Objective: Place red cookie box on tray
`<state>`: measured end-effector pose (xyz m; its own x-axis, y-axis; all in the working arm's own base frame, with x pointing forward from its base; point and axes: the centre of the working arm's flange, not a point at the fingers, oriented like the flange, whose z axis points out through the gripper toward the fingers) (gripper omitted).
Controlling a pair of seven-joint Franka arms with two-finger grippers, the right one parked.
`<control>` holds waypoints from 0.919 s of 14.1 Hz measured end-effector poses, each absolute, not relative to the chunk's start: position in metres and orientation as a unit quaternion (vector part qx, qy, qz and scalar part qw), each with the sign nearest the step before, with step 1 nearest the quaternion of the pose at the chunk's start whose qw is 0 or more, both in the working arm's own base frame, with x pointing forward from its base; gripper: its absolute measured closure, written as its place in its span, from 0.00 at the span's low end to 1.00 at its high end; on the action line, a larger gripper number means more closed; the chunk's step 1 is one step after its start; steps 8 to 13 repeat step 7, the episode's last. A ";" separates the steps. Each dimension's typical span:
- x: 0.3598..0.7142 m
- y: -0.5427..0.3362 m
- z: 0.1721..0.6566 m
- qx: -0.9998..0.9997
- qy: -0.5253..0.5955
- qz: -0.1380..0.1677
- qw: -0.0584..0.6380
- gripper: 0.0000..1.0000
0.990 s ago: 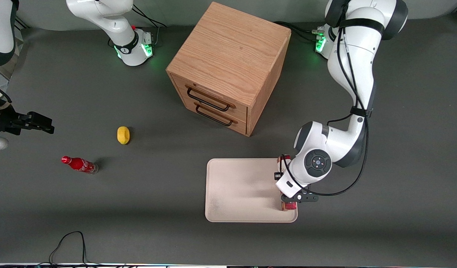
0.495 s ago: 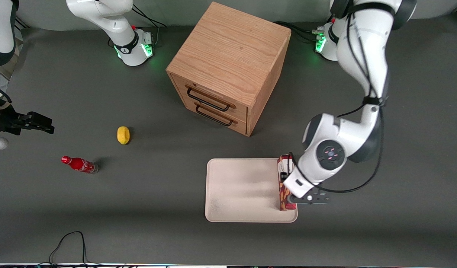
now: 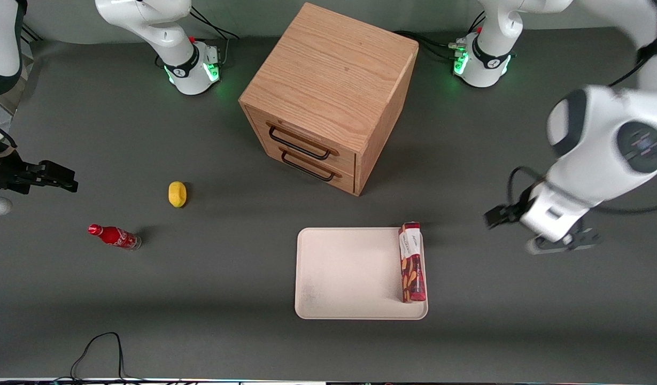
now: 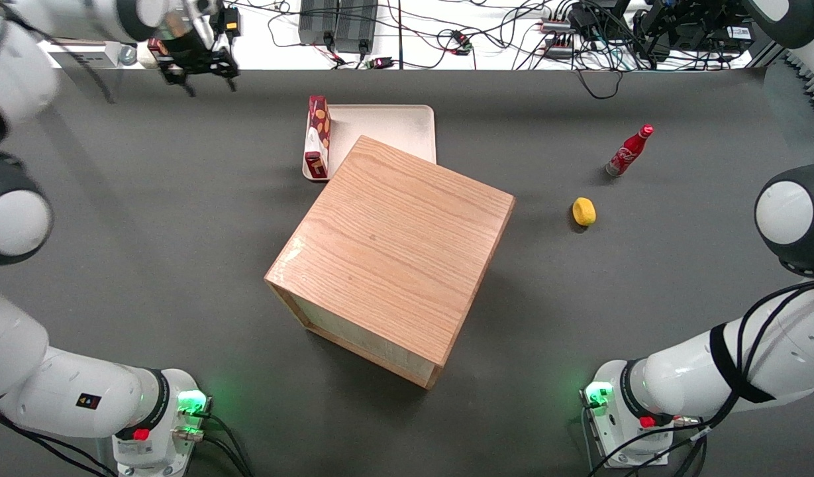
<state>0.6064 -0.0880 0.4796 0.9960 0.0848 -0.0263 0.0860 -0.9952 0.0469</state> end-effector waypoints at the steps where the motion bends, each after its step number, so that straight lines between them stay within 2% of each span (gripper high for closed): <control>1: 0.592 -0.073 0.494 0.999 0.037 -0.022 0.023 0.00; 7: 0.518 -0.014 0.564 0.999 0.035 0.007 0.008 0.00; 13: 0.518 -0.014 0.564 0.999 0.035 0.007 0.008 0.00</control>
